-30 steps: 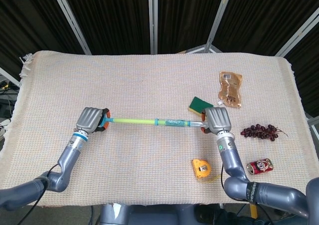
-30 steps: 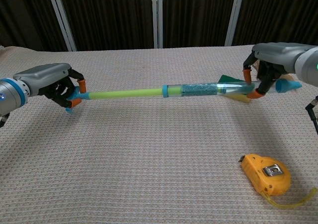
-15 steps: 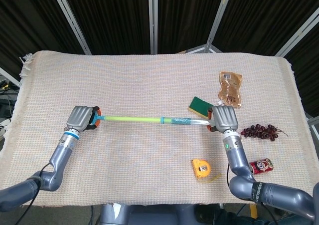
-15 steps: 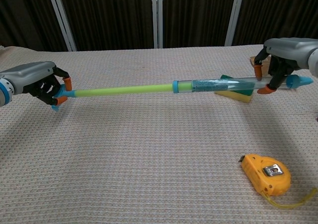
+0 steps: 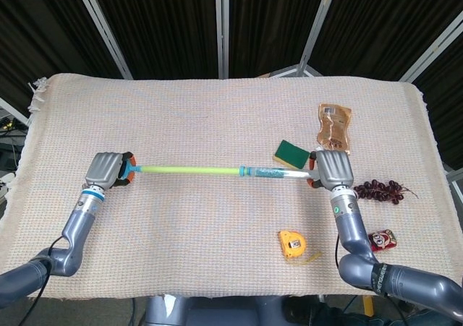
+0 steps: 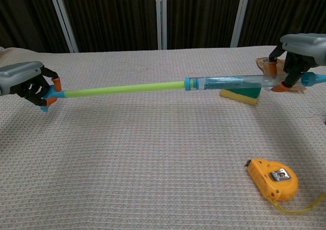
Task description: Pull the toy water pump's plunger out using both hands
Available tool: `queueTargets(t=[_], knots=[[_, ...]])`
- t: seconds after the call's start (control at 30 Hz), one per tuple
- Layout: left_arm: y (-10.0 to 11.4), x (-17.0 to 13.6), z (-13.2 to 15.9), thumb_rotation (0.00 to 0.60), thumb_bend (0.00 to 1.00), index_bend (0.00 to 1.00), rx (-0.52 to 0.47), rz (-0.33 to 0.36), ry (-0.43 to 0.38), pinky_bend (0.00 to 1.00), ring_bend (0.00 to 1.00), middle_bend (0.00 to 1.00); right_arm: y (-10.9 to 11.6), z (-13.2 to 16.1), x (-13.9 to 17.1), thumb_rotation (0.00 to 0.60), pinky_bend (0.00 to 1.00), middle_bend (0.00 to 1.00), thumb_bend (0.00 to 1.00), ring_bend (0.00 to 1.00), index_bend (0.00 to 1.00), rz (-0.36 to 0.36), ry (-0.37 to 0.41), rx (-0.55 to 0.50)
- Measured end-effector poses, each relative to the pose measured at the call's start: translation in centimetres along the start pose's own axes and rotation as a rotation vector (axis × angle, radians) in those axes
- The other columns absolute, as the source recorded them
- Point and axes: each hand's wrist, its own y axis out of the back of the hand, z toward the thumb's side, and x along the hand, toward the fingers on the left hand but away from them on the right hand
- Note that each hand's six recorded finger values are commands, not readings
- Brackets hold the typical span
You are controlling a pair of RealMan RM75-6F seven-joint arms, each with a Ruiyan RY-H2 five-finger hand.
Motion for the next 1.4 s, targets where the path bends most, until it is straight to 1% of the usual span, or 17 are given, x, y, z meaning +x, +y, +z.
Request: queueTargets(t=[0.47,0.53,0.57,0.63,0.67,0.7,0.77,0.83,1.0,1.07,1.1,1.13,1.17,1.23,1.27,1.33,1.4], knots=[[-0.1,-0.1,-1.1,0.600,0.47,0.75,-0.004,-0.002,0.018,1.00,0.79,0.79,0.1,0.1,0.0,0.600,1.00,1.00,0.56,1.00,0.76,-0.004,-0.002,0.001],[-0.1,-0.1,-1.1,0.600,0.47,0.66,-0.006,-0.001,0.016,1.00,0.79,0.79,0.1,0.1,0.0,0.600,1.00,1.00,0.44,1.00,0.64,-0.004,0.000,-0.001],[-0.1,-0.1,-1.1,0.600,0.46,0.55,-0.007,-0.001,0.015,1.00,0.79,0.79,0.0,0.2,0.0,0.600,1.00,1.00,0.35,1.00,0.55,-0.003,0.000,-0.002],[-0.1,-0.1,-1.0,0.600,0.38,0.32,-0.009,-0.001,0.012,1.00,0.79,0.79,-0.1,0.2,0.0,0.600,1.00,1.00,0.07,1.00,0.26,-0.002,0.003,-0.004],[-0.1,-0.1,-1.0,0.600,0.32,0.21,-0.011,-0.001,0.011,1.00,0.79,0.79,-0.2,0.3,0.1,0.600,1.00,1.00,0.03,1.00,0.19,0.002,0.006,-0.006],[-0.1,-0.2,-1.0,0.600,0.28,0.15,-0.014,-0.001,0.009,1.00,0.79,0.79,-0.3,0.3,0.1,0.600,1.00,1.00,0.00,1.00,0.13,0.006,0.008,-0.009],[-0.1,-0.3,-1.0,0.600,0.24,0.05,-0.022,-0.001,0.006,1.00,0.79,0.79,-0.4,0.4,0.2,0.600,1.00,1.00,0.00,1.00,0.07,0.014,0.015,-0.017],[0.0,-0.4,-1.1,0.600,0.24,0.02,-0.028,0.004,0.004,1.00,0.79,0.79,-0.5,0.4,0.2,0.600,1.00,1.00,0.00,1.00,0.04,0.012,0.023,-0.019],[1.1,-1.1,-1.5,0.600,0.23,0.01,-0.043,0.043,-0.002,0.98,0.79,0.75,0.0,0.2,0.8,0.600,1.00,0.99,0.00,0.98,0.03,-0.022,0.055,-0.002],[2.0,-1.7,-1.8,0.600,0.19,0.02,-0.058,0.080,-0.008,0.89,0.72,0.65,0.5,-0.2,1.5,0.600,0.97,0.92,0.00,0.91,0.04,-0.052,0.071,-0.006],[2.5,-2.2,-1.9,0.600,0.17,0.01,-0.065,0.098,-0.013,0.84,0.67,0.60,0.8,-0.5,1.8,0.600,0.90,0.84,0.00,0.84,0.05,-0.067,0.081,-0.012],[3.0,-2.6,-2.1,0.600,0.12,0.01,-0.072,0.117,-0.018,0.72,0.58,0.50,1.1,-0.7,2.2,0.600,0.79,0.73,0.00,0.75,0.05,-0.083,0.093,-0.020],[3.6,-3.4,-2.2,0.600,0.08,0.01,-0.082,0.143,-0.024,0.57,0.45,0.38,1.5,-1.2,2.8,0.600,0.70,0.66,0.00,0.68,0.04,-0.106,0.111,-0.034],[4.5,-4.6,-2.4,0.600,0.02,0.00,-0.098,0.179,-0.031,0.30,0.21,0.16,2.0,-1.9,3.7,0.600,0.43,0.41,0.00,0.43,0.03,-0.143,0.140,-0.056],[5.1,-5.5,-2.5,0.600,0.01,0.00,-0.109,0.200,-0.034,0.16,0.09,0.06,2.4,-2.5,4.5,0.600,0.34,0.33,0.00,0.34,0.03,-0.169,0.159,-0.069],[5.7,-7.0,-2.6,0.600,0.00,0.00,-0.122,0.222,-0.037,0.03,0.00,0.00,2.9,-3.5,5.8,0.600,0.11,0.11,0.00,0.10,0.00,-0.213,0.185,-0.083],[6.2,-8.6,-2.6,0.600,0.00,0.00,-0.132,0.227,-0.036,0.00,0.00,0.00,3.4,-5.1,7.5,0.600,0.01,0.02,0.00,0.01,0.00,-0.267,0.208,-0.094]])
